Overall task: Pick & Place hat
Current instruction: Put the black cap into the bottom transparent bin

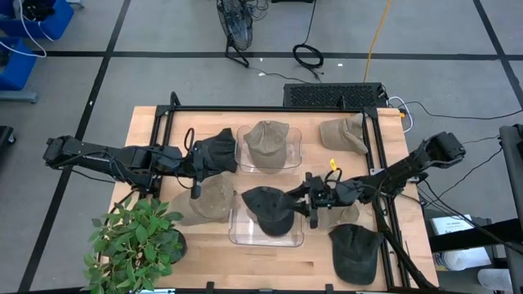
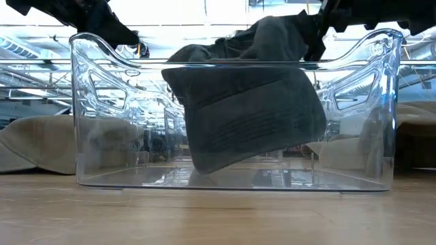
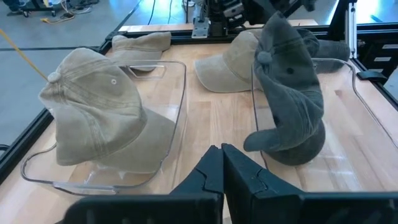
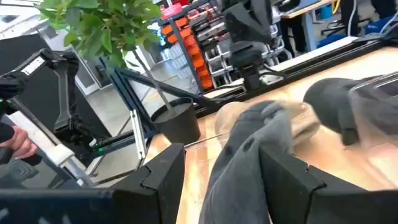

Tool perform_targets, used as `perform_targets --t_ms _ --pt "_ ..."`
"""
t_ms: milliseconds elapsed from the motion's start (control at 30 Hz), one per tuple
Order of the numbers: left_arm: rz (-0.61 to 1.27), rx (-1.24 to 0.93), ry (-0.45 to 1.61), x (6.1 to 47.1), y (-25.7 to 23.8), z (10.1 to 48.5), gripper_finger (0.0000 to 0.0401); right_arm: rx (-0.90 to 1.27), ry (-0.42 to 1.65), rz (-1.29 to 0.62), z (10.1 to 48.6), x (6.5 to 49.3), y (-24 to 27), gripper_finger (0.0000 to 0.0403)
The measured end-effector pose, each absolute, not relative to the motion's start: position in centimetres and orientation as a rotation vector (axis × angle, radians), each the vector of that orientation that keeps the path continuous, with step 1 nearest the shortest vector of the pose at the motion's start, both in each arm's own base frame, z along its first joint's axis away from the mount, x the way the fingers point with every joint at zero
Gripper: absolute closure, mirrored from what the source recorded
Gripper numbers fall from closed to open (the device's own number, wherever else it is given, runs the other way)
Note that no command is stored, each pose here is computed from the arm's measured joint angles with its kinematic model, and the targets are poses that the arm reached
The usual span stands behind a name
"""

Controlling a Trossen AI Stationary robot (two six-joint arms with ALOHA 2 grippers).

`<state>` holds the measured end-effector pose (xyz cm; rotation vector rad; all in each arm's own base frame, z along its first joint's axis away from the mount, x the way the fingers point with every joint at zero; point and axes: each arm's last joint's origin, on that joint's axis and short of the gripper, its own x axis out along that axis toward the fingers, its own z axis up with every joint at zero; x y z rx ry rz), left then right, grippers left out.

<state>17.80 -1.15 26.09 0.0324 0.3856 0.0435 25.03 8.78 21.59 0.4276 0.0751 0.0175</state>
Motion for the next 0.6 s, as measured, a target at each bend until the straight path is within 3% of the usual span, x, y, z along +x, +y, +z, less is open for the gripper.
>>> perform_targets --t_ms 333,600 --pt "0.046 0.033 0.383 17.8 -1.1 26.1 0.038 0.511 0.256 0.047 21.5 23.8 8.6 0.0234" --pt "0.056 0.035 0.383 17.8 -1.1 26.1 0.0388 0.346 0.369 0.002 23.3 24.8 8.3 0.0234"
